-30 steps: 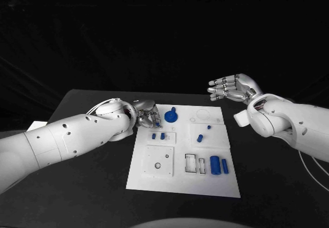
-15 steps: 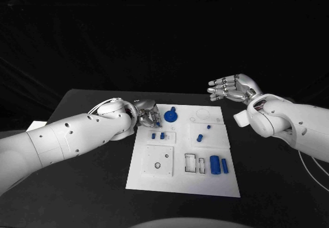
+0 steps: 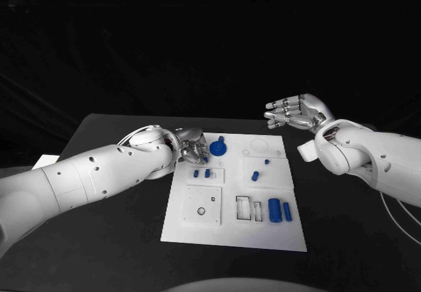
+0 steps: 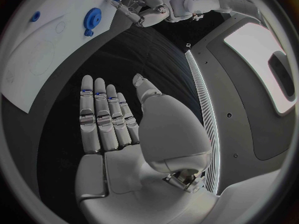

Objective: Assemble the parts on the task board

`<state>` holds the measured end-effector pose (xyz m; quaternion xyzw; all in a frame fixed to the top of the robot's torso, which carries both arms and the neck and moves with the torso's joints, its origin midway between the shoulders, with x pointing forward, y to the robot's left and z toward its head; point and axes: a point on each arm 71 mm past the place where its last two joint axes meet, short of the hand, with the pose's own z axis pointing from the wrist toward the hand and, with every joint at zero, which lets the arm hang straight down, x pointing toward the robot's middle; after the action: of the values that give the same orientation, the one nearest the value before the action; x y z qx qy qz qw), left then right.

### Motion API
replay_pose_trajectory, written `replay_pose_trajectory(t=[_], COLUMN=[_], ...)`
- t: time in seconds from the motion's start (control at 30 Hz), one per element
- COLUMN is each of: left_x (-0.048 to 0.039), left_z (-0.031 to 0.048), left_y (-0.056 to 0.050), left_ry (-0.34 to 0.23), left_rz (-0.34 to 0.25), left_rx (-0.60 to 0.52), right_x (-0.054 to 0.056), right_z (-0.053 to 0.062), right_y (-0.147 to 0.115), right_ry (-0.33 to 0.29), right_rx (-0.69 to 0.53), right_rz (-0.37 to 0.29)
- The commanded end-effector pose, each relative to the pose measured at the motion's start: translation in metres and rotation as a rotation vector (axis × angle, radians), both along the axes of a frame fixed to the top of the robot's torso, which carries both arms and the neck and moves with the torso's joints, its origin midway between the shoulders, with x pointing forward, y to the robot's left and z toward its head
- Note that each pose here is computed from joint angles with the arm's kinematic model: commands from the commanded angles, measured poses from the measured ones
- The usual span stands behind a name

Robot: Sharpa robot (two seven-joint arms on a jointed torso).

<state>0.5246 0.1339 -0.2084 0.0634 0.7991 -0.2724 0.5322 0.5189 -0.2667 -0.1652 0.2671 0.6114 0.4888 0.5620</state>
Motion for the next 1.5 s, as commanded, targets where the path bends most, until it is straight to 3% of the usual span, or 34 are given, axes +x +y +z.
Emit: replay_pose_trajectory(t=[0.03, 1.5], left_x=[-0.0005, 0.0031], left_z=[-0.0021, -0.0101], left_y=[-0.0023, 0.0006], left_ry=[0.023, 0.059], left_rz=[-0.010, 0.014], left_rx=[0.021, 0.084], right_x=[-0.0005, -0.0008], right_z=[-0.0001, -0.0004], right_y=[0.0024, 0.0023], right_ry=[-0.003, 0.000], right_rx=[-0.003, -0.003], right_rz=[0.021, 0.023])
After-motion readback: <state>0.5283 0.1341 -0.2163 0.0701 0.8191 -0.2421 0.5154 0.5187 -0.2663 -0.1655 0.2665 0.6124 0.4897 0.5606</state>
